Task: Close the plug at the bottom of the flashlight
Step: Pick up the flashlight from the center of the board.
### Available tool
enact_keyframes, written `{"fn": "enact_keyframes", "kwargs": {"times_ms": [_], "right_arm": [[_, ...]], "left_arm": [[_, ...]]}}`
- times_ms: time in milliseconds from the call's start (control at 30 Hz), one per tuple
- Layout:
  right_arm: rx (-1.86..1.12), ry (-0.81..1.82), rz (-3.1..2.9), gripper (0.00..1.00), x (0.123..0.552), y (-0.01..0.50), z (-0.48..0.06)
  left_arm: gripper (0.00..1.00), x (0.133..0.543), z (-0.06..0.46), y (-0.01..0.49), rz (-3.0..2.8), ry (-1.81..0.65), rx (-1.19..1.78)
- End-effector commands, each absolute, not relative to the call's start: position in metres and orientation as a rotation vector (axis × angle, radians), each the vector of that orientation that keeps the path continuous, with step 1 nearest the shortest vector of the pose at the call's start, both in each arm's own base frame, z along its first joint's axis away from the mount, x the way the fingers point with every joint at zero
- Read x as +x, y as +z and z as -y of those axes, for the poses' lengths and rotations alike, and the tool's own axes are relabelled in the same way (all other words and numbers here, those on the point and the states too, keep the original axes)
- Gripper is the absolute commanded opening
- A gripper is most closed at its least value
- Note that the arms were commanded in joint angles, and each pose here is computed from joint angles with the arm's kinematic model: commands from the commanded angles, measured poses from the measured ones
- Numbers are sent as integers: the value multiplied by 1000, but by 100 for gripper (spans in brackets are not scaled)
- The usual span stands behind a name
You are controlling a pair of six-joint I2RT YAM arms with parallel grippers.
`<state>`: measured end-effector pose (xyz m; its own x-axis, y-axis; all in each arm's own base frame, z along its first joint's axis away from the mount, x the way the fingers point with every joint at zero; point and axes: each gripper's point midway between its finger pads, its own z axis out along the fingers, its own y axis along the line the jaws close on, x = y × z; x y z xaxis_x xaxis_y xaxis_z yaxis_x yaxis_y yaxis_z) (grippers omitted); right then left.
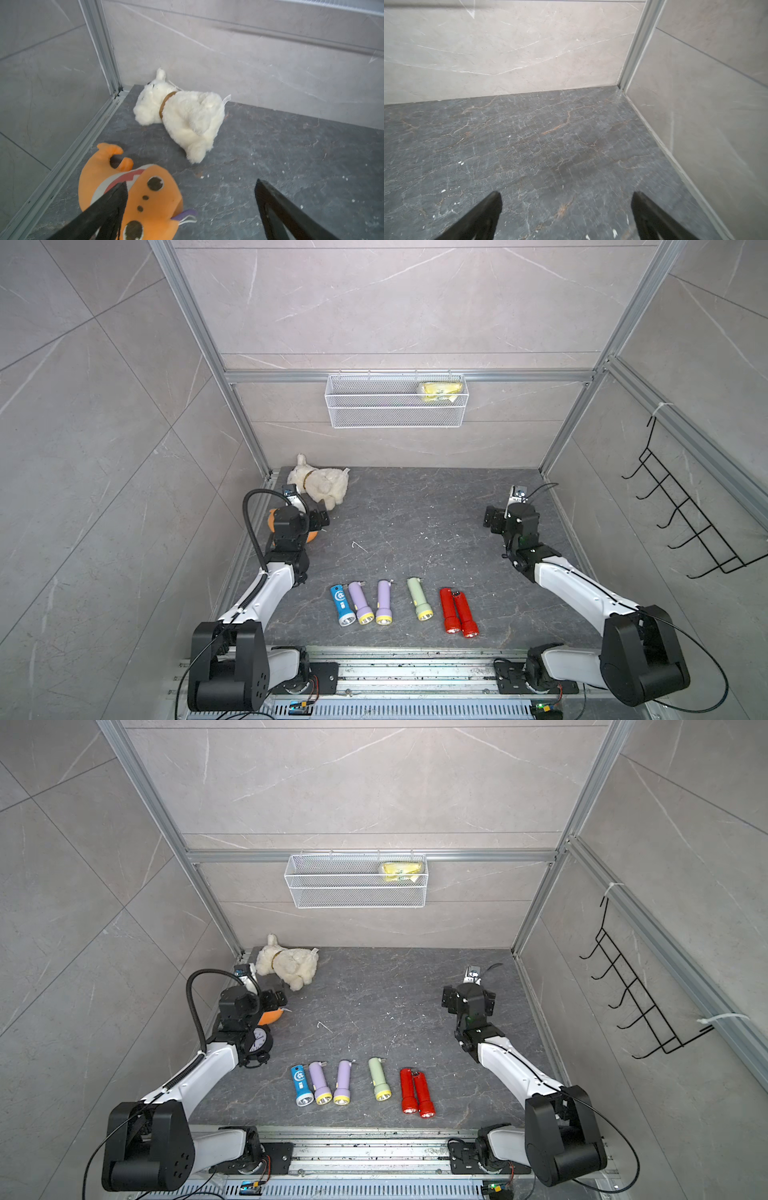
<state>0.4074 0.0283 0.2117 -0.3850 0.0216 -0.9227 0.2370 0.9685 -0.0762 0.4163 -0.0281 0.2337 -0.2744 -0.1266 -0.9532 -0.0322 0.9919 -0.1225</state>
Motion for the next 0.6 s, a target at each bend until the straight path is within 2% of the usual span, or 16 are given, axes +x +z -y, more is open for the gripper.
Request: {"fn": "enact_keyframes", "kwargs": {"times_ms": [0, 100, 267, 400, 500, 567], "right_arm": [[207, -426, -2130, 100, 387, 203, -24], [103, -302, -2295, 100, 390, 195, -60], [-132, -149, -2331, 100, 379, 185, -135], [-223, -36, -2327, 100, 369, 191, -177], [-308, 49, -2334, 100, 358, 199, -207], [-398, 99, -2362, 96, 347, 201, -229]], "left_arm": [[100, 415, 45, 263, -1841, -87, -196], [100, 406, 57, 262, -1905, -280, -332], [100, 397, 31, 257, -1925, -312, -576], [100, 392, 43, 249, -2071, -505, -569], [100, 367, 54, 234, -2211, -560, -598], [95, 343, 65, 221, -2303, -629, -642]]}}
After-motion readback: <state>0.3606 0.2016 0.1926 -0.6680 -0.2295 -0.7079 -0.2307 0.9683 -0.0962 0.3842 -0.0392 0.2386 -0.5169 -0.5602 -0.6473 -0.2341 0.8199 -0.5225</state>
